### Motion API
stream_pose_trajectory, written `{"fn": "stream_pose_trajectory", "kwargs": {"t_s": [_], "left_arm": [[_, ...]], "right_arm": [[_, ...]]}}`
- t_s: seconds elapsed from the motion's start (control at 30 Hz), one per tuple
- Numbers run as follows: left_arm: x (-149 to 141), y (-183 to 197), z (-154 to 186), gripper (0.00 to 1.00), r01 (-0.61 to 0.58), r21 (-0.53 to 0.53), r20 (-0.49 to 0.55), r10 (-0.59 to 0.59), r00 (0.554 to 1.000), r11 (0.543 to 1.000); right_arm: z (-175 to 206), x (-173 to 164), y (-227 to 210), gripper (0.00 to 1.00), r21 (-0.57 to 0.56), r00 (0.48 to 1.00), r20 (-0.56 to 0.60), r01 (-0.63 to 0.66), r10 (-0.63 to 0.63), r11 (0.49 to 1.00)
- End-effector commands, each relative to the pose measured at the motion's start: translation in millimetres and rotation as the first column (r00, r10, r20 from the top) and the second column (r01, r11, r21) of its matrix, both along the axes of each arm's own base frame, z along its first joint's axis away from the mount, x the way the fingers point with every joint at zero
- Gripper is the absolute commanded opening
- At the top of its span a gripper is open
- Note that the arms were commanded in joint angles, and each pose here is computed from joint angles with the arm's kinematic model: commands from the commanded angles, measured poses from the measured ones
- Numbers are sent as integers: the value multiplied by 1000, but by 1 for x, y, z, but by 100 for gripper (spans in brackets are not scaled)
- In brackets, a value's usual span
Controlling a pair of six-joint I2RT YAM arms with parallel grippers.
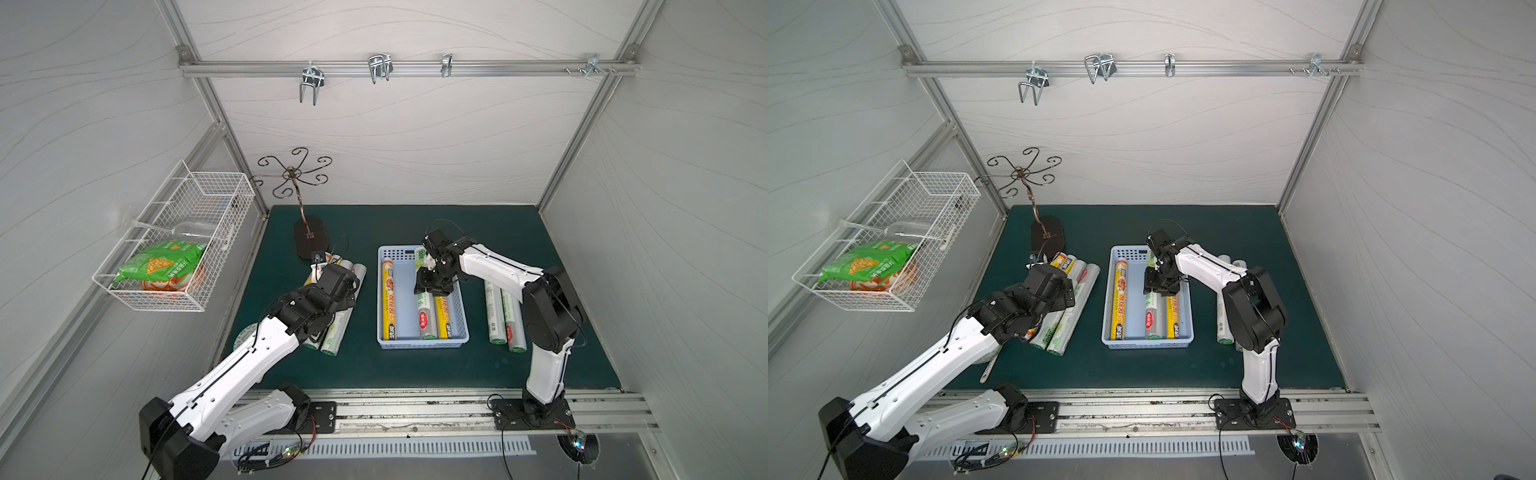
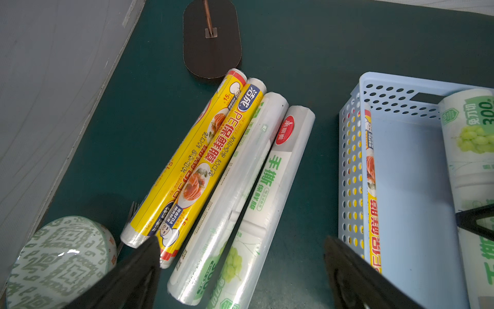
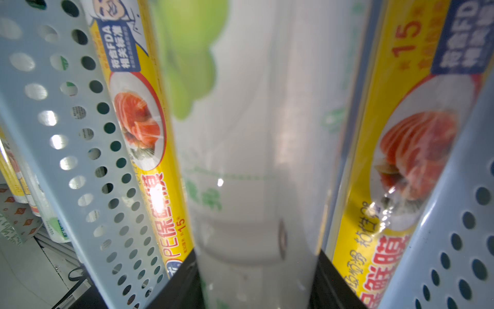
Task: Put the plastic wrap into the basket
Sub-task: Place the plastic wrap in the basket.
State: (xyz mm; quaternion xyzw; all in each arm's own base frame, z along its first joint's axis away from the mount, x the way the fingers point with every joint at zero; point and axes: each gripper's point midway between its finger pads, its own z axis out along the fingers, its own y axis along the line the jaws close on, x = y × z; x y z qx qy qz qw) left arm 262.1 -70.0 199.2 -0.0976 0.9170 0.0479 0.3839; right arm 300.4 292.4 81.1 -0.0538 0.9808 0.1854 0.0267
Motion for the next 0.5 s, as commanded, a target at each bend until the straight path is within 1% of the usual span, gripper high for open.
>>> {"fn": "stream_pose_trajectory", "kwargs": {"t_s": [0.0,0.17,0.33,0.47], "left_arm": [[7,-4,6,98,-3,-34,32,5,999,999],[7,-5,5,98,-1,-31,27,2,1000,1000],[7,-5,5,98,-2,-31,25,3,1000,1000],[7,-5,6,98,-1,-32,28,2,1000,999]], "right_arm": [[-3,1,10,38,20,1000,3,-6,6,1000],[-11,2,16,40,25,1000,-10,-7,7,1000],[-15,2,28,42,67,1000,-22,-21,23,998],[-21,2,33,43,77,999,-40,-18,22,997]]}}
